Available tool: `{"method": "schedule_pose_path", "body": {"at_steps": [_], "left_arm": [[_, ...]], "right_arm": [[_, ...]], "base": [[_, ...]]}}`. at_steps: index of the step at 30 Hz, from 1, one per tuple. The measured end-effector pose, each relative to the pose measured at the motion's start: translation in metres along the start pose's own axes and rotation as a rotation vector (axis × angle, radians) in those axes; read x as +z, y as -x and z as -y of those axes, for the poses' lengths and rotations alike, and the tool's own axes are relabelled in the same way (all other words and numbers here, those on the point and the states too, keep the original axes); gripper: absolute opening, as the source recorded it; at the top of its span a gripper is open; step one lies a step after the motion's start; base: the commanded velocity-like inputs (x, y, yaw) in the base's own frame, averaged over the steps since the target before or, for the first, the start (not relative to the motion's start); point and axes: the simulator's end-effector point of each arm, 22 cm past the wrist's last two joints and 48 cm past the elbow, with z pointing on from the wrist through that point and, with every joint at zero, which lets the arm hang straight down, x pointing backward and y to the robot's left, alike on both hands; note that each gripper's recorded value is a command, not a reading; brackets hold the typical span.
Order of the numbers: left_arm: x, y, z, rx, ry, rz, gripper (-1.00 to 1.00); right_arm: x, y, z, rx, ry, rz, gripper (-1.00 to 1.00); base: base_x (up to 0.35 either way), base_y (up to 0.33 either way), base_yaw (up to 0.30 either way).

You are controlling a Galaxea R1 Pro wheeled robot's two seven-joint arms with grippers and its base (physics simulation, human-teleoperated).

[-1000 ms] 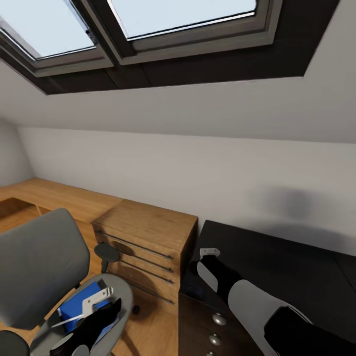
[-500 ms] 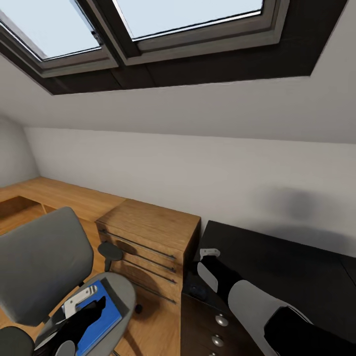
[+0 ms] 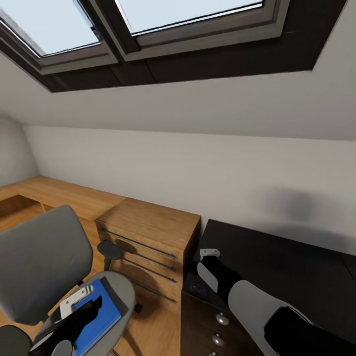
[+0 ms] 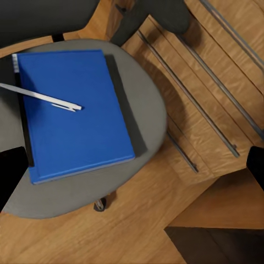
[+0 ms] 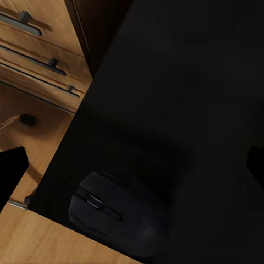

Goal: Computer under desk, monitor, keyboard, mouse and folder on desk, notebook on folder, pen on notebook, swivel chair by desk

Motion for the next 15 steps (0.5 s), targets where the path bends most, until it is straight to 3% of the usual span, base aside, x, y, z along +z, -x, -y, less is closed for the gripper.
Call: {"method": "schedule_pose_path", "body": {"at_steps": [15], "left_arm": [[0.011, -0.011, -0.002, 0.0, -0.002, -0.001, 1.0]], "right_arm": [[0.013, -0.008, 0.0, -0.001, -0.001, 0.0, 1.0]], "base": [[0.0, 0.0, 0.0]]}}
